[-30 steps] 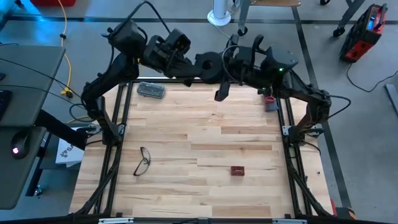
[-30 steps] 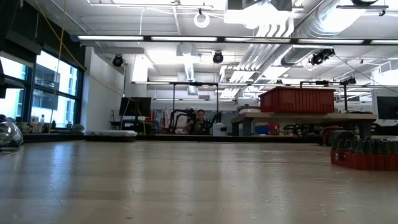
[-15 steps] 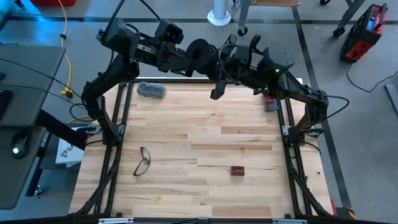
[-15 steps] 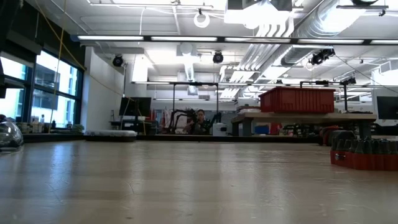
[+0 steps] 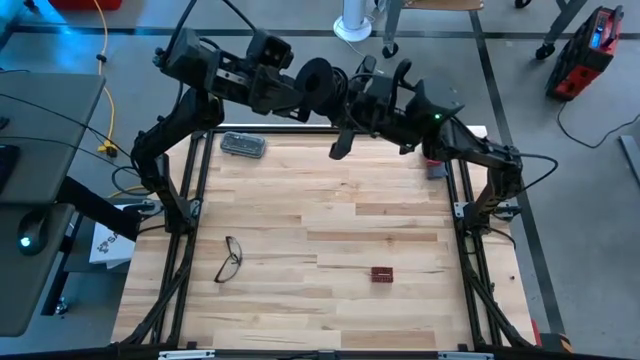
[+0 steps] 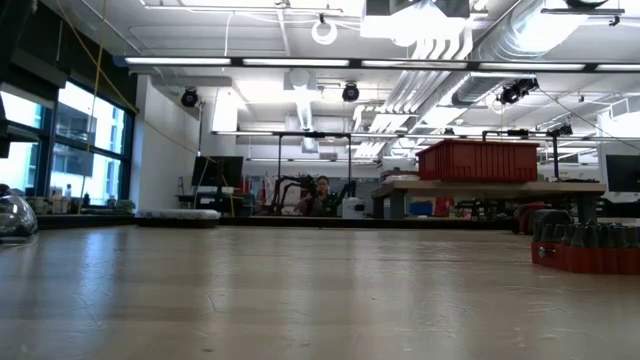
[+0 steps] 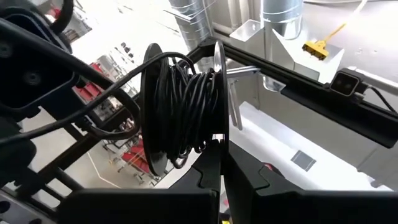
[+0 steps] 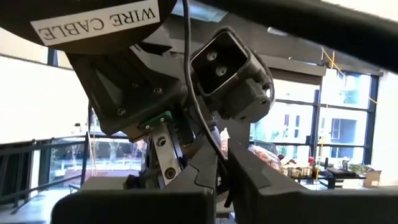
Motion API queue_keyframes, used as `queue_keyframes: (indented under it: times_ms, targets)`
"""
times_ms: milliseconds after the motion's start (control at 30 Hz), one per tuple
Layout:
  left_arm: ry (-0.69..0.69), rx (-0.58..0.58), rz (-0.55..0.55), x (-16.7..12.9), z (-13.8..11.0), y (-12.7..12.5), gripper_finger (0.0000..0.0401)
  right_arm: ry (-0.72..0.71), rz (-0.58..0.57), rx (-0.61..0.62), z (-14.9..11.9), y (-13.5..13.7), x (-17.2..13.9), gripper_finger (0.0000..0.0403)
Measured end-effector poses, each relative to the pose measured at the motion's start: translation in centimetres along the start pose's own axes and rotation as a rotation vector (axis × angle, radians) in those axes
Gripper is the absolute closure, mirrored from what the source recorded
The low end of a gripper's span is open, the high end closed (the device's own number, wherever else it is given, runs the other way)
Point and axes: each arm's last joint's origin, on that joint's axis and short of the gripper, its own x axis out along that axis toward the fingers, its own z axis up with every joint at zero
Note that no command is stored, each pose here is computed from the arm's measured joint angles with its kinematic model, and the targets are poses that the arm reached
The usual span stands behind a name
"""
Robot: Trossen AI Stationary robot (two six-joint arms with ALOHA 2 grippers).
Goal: Coil cords
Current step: Coil the black wire into the spool
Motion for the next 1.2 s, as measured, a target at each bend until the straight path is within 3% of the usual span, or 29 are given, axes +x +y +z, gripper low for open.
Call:
queue_keyframes:
  times_ms: [267,467,633,800,967,1200]
  targets:
    - [-0.036,0.084,-0.024,-0.3,0.7,0.2,0.0398,-0.057,-0.024,0.05,0.8,0.9,-0.3,0.0401]
    - [-0.046,0.065,-0.01,-0.4,1.2,1.1,0.0398,-0.107,-0.014,0.066,1.6,1.5,-0.5,0.04]
    - [-0.075,0.104,-0.034,-0.9,1.7,0.5,0.0398,-0.078,-0.005,0.107,0.9,1.7,-0.2,0.0401]
    - [-0.062,0.063,-0.042,-0.8,1.6,0.5,0.0398,-0.055,0.005,0.136,-0.2,1.6,0.5,0.0402]
    - [-0.066,0.089,-0.049,-0.9,1.5,0.0,0.0398,-0.068,0.004,0.094,0.9,1.9,0.0,0.0402]
    - [-0.06,0.032,0.011,-1.2,1.5,0.3,0.0398,-0.029,-0.043,-0.007,2.4,2.0,-0.8,0.0402]
